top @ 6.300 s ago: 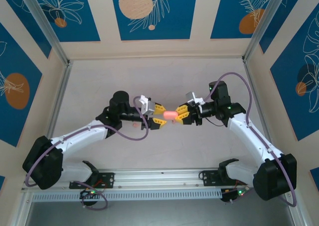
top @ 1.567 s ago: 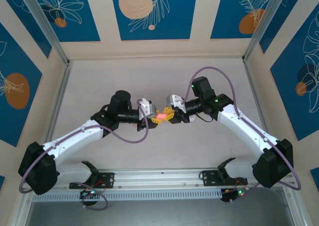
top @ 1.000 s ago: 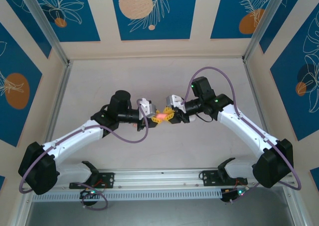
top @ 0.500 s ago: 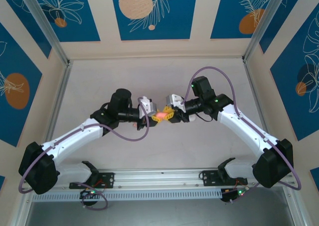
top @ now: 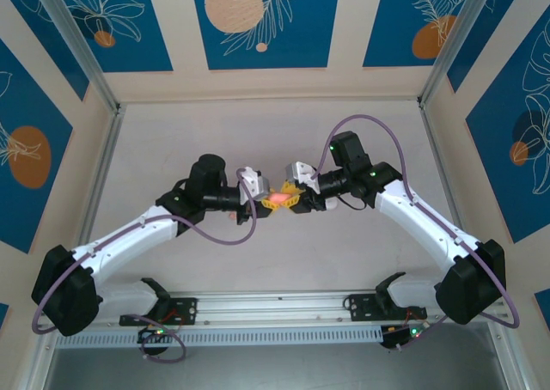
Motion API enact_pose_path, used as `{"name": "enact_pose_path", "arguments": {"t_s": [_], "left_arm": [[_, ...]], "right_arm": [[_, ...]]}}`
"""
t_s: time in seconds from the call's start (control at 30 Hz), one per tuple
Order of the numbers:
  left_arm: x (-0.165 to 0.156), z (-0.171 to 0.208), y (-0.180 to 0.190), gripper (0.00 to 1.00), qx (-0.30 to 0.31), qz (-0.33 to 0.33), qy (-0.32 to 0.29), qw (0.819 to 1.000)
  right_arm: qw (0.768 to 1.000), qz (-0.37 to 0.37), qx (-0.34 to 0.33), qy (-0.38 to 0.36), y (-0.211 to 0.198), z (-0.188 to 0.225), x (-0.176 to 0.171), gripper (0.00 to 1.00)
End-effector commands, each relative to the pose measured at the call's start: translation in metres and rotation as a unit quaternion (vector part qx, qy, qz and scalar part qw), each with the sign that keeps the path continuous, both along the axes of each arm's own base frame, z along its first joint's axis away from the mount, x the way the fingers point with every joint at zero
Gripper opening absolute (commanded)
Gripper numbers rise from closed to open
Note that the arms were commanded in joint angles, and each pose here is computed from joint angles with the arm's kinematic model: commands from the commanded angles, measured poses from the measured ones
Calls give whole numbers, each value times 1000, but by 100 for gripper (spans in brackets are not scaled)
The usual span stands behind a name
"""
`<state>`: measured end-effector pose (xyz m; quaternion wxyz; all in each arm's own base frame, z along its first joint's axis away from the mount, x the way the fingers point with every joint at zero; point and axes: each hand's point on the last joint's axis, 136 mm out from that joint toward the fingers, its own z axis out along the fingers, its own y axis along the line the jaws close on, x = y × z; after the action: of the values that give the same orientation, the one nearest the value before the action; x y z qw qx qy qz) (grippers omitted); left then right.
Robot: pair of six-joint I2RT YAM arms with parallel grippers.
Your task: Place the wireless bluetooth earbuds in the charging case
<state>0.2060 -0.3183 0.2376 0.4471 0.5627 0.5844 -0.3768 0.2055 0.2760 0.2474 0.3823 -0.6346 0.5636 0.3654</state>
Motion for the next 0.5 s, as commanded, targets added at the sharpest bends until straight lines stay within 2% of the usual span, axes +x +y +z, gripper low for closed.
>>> {"name": "enact_pose_path", "arguments": {"t_s": [0.0,0.13,0.47], "left_arm": [[-7,16,-2,0,-36,-15,-24,999],[-9,15,-1,0,-39,-19,-27,999],[-11,7,0,0,-30,-22,-14,999]], "right_arm": [[1000,-9,10,-6,-1,9,1,37],[999,-33,7,-8,-4,11,11,43],[997,-74,21,-10,-11,23,33,44]]}}
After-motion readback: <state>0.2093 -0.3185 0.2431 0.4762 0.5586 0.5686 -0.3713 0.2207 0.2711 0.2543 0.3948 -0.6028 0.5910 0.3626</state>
